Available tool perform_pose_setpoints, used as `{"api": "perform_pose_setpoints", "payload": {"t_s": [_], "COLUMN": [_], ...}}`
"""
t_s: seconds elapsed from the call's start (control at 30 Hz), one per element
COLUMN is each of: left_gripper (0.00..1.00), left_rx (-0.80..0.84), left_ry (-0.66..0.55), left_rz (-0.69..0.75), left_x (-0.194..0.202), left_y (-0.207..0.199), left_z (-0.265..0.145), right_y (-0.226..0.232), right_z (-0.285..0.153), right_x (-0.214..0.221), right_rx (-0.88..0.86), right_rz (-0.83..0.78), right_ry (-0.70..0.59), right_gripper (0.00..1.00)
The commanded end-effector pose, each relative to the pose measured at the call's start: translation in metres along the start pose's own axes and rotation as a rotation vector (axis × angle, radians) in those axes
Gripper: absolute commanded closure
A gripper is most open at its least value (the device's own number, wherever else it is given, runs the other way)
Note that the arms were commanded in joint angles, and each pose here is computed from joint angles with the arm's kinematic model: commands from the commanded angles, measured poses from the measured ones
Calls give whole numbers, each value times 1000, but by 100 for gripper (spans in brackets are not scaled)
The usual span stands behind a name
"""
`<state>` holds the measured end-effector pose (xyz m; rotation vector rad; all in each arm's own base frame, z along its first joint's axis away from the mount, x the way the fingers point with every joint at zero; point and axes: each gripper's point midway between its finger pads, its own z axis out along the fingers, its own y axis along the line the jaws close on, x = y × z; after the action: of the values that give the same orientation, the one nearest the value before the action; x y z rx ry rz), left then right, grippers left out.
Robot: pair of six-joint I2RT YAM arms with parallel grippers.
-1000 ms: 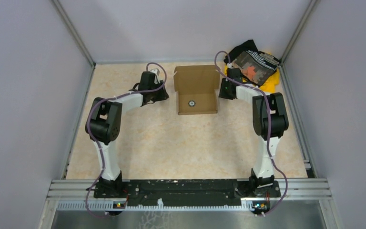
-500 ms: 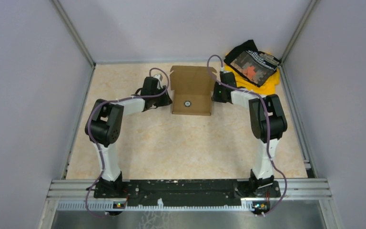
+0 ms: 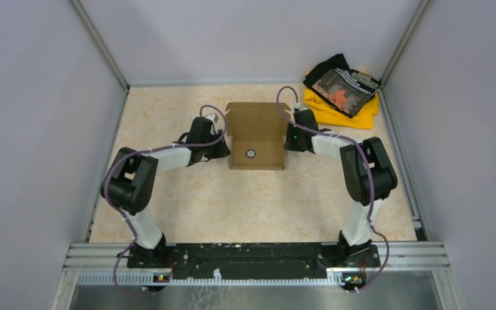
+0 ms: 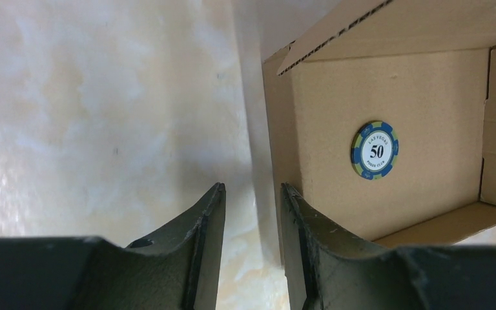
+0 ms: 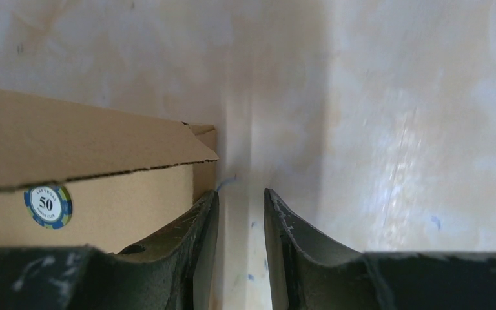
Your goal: Fold the paper box
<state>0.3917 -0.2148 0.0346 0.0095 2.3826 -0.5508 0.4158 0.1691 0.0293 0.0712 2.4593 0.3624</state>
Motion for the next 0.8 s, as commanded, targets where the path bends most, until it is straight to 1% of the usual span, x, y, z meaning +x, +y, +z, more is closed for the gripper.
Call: {"api": "perform_pose_setpoints", "payload": {"t_s": [0.0, 0.3, 0.43, 0.5, 0.57, 0.6, 0.63, 0.7, 0.77], "left_gripper": [57, 57, 56, 50, 40, 33, 28, 25, 24], "left_rx": [34, 30, -7, -34, -76, -97, -120, -172, -198], "left_ry": [-36, -16, -14, -12, -6, -7, 0, 19, 19], "left_rz": [4, 12, 11, 3, 11, 18, 25, 28, 17], "left_x": [3, 51, 72, 78, 82, 82, 83, 84, 84], "left_y": [-17, -31, -26, -18, -9, -4, 0, 8, 12], "left_z": [-19, -57, -69, -71, -70, -70, -69, -71, -79], "right_y": [25, 36, 35, 31, 26, 20, 15, 3, -3], "right_z": [-26, -60, -68, -69, -69, -69, -70, -76, -89], "right_x": [5, 44, 58, 65, 70, 71, 72, 70, 61], "right_rx": [-57, -85, -84, -71, -52, -23, 2, 66, 106], "right_rz": [1, -3, -9, -10, -12, -12, -12, -16, -32], "right_ry": [-35, -24, -18, -15, -4, -4, -3, -14, -36], "right_gripper": [68, 68, 68, 67, 65, 63, 58, 50, 46]}}
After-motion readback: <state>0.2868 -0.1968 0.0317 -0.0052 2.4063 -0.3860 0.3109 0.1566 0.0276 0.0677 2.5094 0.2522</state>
